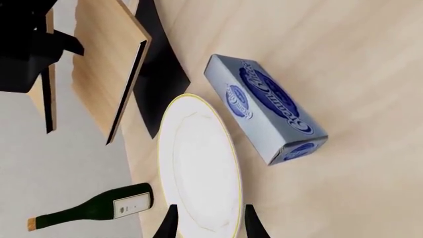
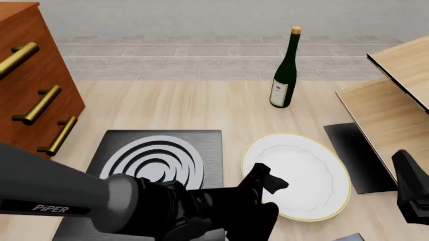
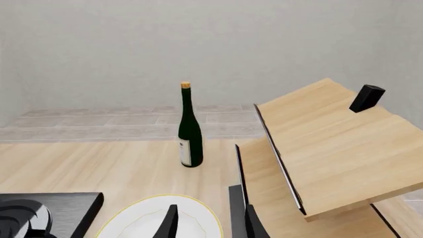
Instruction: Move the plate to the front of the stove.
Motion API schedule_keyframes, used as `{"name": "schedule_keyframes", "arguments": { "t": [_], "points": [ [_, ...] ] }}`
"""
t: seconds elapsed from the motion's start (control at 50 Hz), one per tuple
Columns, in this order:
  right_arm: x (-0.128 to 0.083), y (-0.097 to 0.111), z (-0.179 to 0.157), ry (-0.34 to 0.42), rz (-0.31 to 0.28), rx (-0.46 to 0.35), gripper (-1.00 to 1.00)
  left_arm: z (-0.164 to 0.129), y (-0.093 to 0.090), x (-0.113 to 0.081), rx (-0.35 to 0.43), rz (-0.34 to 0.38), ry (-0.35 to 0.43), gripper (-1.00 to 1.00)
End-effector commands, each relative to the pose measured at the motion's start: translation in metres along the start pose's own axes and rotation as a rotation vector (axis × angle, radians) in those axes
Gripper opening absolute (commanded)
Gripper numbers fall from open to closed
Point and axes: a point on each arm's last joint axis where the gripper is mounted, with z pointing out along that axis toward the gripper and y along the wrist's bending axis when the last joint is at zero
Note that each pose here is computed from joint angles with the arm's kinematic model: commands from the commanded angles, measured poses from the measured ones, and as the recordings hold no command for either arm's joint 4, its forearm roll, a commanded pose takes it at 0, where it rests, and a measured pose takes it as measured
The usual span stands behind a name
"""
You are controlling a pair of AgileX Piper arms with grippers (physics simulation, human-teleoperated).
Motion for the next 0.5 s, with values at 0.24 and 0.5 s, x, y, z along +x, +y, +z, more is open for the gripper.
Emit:
{"name": "schedule_keyframes", "arguments": {
  "t": [0.24,0.5],
  "points": [
    [0.0,0.0,0.0,0.0,0.001,0.0,1.0,0.0059,-0.0032,0.0006,0.01,0.001,0.002,1.0],
    [0.0,0.0,0.0,0.0,0.001,0.0,1.0,0.0065,-0.0043,0.0039,0.006,0.003,0.008,1.0]
  ]
}}
